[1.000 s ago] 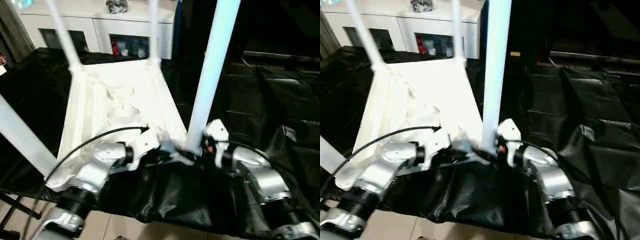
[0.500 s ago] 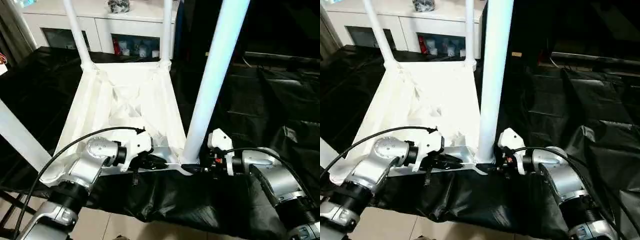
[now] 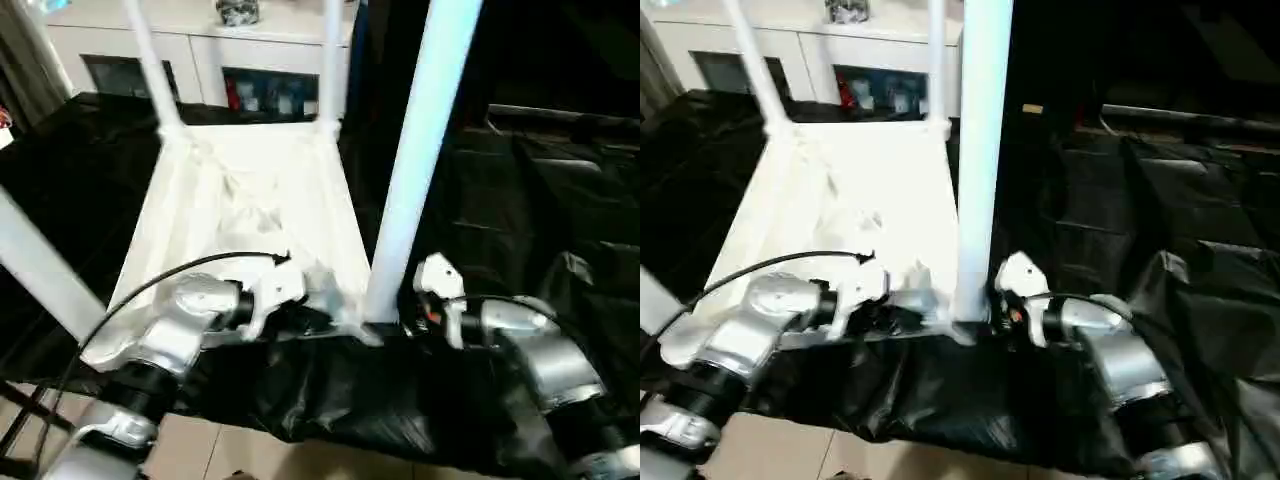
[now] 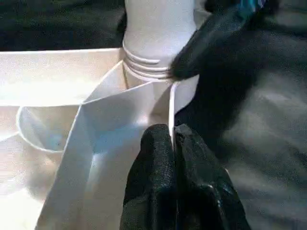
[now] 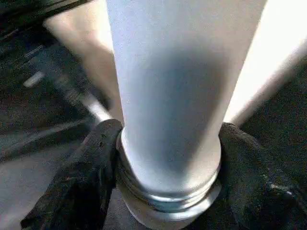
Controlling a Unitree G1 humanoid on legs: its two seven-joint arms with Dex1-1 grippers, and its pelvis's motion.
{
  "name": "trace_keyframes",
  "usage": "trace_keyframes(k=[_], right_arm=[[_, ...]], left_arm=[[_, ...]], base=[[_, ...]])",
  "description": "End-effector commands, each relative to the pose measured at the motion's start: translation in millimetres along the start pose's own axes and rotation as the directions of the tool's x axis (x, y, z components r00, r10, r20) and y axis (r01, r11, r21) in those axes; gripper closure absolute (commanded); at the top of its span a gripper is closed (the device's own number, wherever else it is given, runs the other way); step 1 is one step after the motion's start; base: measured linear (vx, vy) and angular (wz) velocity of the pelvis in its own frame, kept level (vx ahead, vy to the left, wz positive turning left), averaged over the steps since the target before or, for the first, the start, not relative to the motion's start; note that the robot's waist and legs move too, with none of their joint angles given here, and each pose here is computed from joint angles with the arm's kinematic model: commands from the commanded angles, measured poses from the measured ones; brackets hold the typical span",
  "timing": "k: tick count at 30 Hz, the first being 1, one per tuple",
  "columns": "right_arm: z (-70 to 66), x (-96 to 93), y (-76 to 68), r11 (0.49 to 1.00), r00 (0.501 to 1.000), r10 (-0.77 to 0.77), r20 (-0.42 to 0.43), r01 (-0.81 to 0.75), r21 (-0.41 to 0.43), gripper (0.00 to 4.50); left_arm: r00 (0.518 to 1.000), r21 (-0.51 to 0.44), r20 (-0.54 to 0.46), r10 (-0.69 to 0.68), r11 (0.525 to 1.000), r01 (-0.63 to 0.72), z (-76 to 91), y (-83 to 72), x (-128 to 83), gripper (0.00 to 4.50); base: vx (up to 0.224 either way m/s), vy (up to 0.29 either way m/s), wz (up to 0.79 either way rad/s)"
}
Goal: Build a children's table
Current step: Rotate leg to tighten
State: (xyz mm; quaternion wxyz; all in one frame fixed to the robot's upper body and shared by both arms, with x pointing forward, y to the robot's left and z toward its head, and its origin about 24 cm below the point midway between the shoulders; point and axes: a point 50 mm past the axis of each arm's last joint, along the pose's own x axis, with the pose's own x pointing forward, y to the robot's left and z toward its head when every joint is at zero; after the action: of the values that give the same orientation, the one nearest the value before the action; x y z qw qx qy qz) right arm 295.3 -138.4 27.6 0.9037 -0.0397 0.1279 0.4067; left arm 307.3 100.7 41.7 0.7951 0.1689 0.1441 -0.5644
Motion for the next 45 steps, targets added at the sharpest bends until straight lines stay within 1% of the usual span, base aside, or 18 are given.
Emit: trace_keyframes(k=[1,3,5,8,11,12,13,14,22,26,31,36,37,38,41,43,44,45], right_arm=[[1.5,10.6,6.7,0.999,0.999,-0.043,0.025,0.042,0.022,1.75],[0.8,21.5,13.7,0.992,0.993,-0.11,0.035,0.107,0.067,1.75],[2.0,31.3,21.0,0.99,0.991,-0.127,0.039,0.124,0.067,1.75],[11.1,57.2,37.6,0.985,0.985,-0.164,0.054,0.16,0.058,1.75],[19.7,63.5,45.1,0.994,0.99,-0.104,0.097,0.1,0.04,1.75],[21.1,62.4,43.9,0.992,0.988,-0.099,0.119,0.089,0.086,1.75],[21.8,61.0,42.6,0.991,0.987,-0.096,0.129,0.082,0.11,1.05],[22.1,60.3,42.1,0.99,0.987,-0.094,0.131,0.079,0.115,1.05],[17.6,32.7,19.1,1.0,0.996,-0.028,0.079,0.028,0.0,0.25],[17.6,14.0,10.7,0.995,0.996,0.084,0.03,-0.082,-0.062,0.25],[17.3,-4.1,10.0,0.969,0.974,0.226,-0.024,-0.228,-0.1,0.25],[14.8,-19.0,8.4,0.93,0.937,0.336,-0.094,-0.346,-0.122,0.7],[14.8,-19.0,8.4,0.93,0.937,0.336,-0.094,-0.346,-0.122,0.7],[15.1,-20.3,8.2,0.924,0.931,0.35,-0.102,-0.361,-0.123,0.96],[15.5,-21.2,8.1,0.918,0.926,0.362,-0.113,-0.374,-0.128,1.23],[15.4,-22.1,7.7,0.913,0.92,0.371,-0.123,-0.386,-0.13,1.23],[15.3,-22.1,7.7,0.913,0.92,0.372,-0.124,-0.386,-0.131,1.52],[14.9,-22.6,7.3,0.908,0.915,0.379,-0.136,-0.396,-0.134,1.54]], left_arm=[[0.998,-0.007,0.064,-0.009,1.0,0.009,14.2,-8.3,19,4.5],[0.999,-0.011,0.052,0.004,1.0,-0.004,16.9,-12.8,29,4.5],[0.999,-0.015,0.037,0.005,1.0,-0.004,18.7,-16.7,38,4.5],[1.0,-0.017,0.006,0.015,1.0,-0.015,22.2,-23.1,53,4.5],[1.0,0.004,0.001,0.002,1.0,-0.002,23.8,-24.2,54,4.5],[1.0,0.009,0.006,-0.005,1.0,0.005,24.2,-24.1,52,4.5],[1.0,0.009,0.006,-0.003,1.0,0.003,24.0,-23.2,51,4.5],[1.0,0.009,0.005,0.0,1.0,0.0,23.9,-22.6,50,4.5],[0.996,0.036,0.039,-0.085,0.996,0.084,20.0,-19.5,30,4.5],[0.985,0.071,0.027,-0.17,0.983,0.168,15.4,-19.2,17,4.5],[0.975,0.087,0.001,-0.223,0.971,0.222,10.2,-16.5,5,4.5],[0.945,0.075,-0.041,-0.323,0.943,0.325,4.8,-15.2,-10,4.5],[0.945,0.075,-0.041,-0.323,0.943,0.325,4.8,-15.2,-10,4.5],[0.937,0.069,-0.048,-0.347,0.934,0.349,4.3,-16.0,-12,4.5],[0.931,0.066,-0.05,-0.361,0.929,0.363,4.1,-16.4,-14,4.5],[0.929,0.064,-0.051,-0.368,0.927,0.371,4.1,-16.3,-14,4.5],[0.928,0.064,-0.051,-0.368,0.927,0.371,4.1,-16.3,-14,4.5],[0.928,0.064,-0.051,-0.37,0.926,0.372,4.1,-16.0,-15,4.5]], base=[[0.0,0.0,0.0],[0.0,0.0,0.0],[0.0,0.0,0.0],[0.0,0.0,0.0],[0.0,0.0,0.0],[0.0,0.0,0.0],[0.0,0.0,0.0],[0.0,0.0,0.0],[0.0,0.0,0.0],[0.0,0.0,0.0],[0.0,0.0,0.0],[0.0,0.0,0.0],[0.0,0.0,0.0],[0.0,0.0,0.0],[0.0,0.0,0.0],[0.0,0.0,0.0],[0.0,0.0,0.0],[0.0,0.0,0.0]])
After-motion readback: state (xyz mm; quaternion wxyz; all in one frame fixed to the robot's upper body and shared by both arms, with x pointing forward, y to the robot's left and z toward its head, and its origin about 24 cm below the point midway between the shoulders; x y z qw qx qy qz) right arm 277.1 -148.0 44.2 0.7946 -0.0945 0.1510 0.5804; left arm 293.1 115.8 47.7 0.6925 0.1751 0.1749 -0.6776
